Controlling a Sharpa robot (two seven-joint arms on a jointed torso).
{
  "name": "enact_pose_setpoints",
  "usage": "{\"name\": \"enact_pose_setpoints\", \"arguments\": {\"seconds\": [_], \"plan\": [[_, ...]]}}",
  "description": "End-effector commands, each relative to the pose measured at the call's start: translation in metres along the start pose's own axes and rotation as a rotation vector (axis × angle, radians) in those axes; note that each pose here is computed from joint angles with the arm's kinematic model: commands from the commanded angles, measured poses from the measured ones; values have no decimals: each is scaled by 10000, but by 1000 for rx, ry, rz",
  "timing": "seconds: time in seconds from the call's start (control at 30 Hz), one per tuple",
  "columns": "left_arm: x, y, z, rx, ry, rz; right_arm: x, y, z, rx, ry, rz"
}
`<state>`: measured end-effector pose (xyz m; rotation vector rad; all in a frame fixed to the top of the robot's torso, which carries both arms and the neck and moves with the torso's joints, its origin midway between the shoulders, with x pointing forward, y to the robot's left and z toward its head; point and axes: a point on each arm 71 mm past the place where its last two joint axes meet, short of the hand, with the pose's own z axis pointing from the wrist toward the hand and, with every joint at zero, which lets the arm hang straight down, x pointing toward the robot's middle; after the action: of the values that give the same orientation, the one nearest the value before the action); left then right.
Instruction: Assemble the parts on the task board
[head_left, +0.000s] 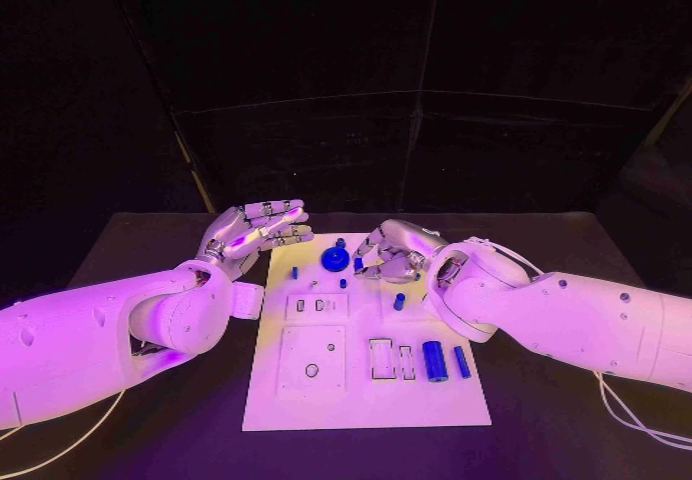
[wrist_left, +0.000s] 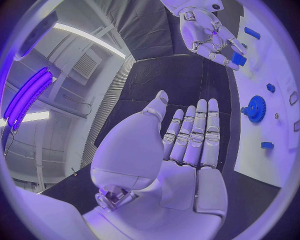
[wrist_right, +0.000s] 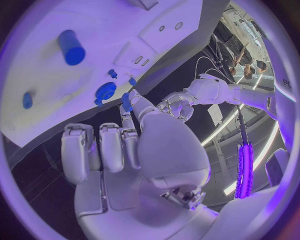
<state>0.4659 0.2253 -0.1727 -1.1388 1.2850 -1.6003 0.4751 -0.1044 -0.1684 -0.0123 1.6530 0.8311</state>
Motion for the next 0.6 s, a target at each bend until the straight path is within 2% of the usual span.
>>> {"name": "enact_pose_setpoints", "arguments": {"seconds": [0.03, 0.33, 0.6], "plan": [[12, -20, 11, 11, 13, -5, 29, 26, 46, 33, 8, -31], [0, -36, 36, 15, 3, -4, 305, 204, 189, 10, 85, -57], [0, -48, 41, 16, -5, -11, 533, 273, 225, 0, 142, -77]]}}
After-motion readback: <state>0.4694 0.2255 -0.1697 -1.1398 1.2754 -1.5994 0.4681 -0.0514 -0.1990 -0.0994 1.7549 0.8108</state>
